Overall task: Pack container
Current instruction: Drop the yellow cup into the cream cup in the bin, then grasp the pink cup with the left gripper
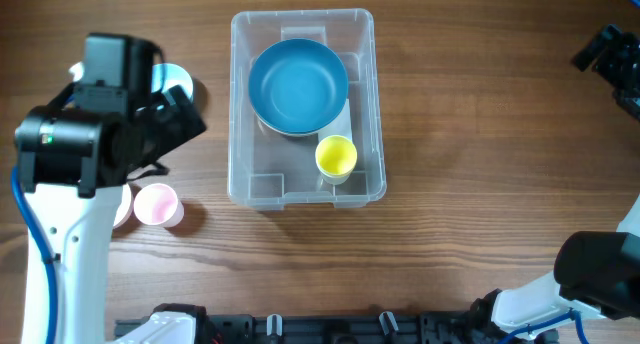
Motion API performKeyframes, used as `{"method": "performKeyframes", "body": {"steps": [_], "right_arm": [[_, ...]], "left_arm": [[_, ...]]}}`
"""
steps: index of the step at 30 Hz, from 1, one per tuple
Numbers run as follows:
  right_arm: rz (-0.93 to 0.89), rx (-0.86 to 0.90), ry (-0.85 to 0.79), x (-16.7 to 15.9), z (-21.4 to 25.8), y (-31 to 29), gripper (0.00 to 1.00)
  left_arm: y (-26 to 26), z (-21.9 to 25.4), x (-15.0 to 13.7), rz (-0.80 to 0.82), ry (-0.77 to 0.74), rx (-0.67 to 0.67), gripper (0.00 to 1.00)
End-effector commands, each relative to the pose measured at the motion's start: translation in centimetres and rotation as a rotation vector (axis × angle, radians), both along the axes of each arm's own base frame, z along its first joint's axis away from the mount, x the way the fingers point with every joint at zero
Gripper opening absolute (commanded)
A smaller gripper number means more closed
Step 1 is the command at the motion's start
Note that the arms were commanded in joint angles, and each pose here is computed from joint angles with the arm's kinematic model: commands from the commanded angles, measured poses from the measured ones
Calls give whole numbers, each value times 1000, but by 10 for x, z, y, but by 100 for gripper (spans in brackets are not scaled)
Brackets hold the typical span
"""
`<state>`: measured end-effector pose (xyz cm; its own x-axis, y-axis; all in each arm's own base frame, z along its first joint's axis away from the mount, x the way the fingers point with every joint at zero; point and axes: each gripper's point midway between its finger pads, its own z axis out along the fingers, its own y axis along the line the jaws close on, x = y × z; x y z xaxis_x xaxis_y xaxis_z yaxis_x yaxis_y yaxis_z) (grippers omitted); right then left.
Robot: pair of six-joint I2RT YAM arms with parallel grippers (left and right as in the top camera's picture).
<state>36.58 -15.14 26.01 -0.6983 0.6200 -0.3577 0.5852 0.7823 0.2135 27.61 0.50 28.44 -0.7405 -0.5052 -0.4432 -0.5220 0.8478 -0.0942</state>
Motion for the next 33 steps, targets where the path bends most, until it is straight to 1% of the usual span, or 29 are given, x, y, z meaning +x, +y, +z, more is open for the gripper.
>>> {"method": "performKeyframes", "body": {"steps": [1, 2, 5, 8, 13, 16, 17, 19, 21, 22, 23, 25, 26, 27, 29, 30, 33], "right_arm": [[7, 19, 5, 2, -4, 2, 99], [7, 19, 6, 2, -4, 2, 100], [7, 20, 8, 1, -4, 2, 99], [7, 20, 7, 1, -4, 2, 99], [7, 20, 8, 1, -4, 2, 100], [7, 21, 8, 1, -4, 2, 99], [7, 21, 9, 1, -5, 3, 99], [7, 22, 12, 0, -5, 3, 99], [7, 22, 12, 0, -5, 3, 99], [7, 22, 12, 0, -5, 3, 100], [7, 22, 12, 0, -5, 3, 99], [7, 22, 12, 0, -5, 3, 99], [7, 22, 12, 0, -5, 3, 99], [7, 22, 12, 0, -5, 3, 99], [7, 22, 12, 0, -5, 3, 100], [7, 22, 12, 0, -5, 3, 100], [7, 22, 12, 0, -5, 3, 99]], "left_arm": [[18, -61, -12, 113, 153, -27, 100], [19, -72, -12, 117, 171, -31, 100], [17, -125, -18, 128, 240, -66, 100], [22, -176, -37, 156, 319, -81, 100], [26, -214, -50, 183, 351, -95, 100], [26, -226, -49, 179, 348, -95, 100], [27, -226, -47, 173, 341, -92, 98], [28, -225, -42, 172, 319, -89, 88], [28, -225, -37, 171, 301, -89, 74], [28, -225, -36, 171, 296, -89, 65], [28, -225, -36, 171, 294, -90, 49], [30, -224, -36, 175, 294, -76, 23], [31, -224, -36, 175, 294, -74, 19], [31, -224, -36, 175, 294, -74, 13], [31, -224, -36, 175, 294, -74, 9], [31, -224, -36, 175, 294, -74, 4], [31, -224, -35, 175, 292, -75, 4]]}}
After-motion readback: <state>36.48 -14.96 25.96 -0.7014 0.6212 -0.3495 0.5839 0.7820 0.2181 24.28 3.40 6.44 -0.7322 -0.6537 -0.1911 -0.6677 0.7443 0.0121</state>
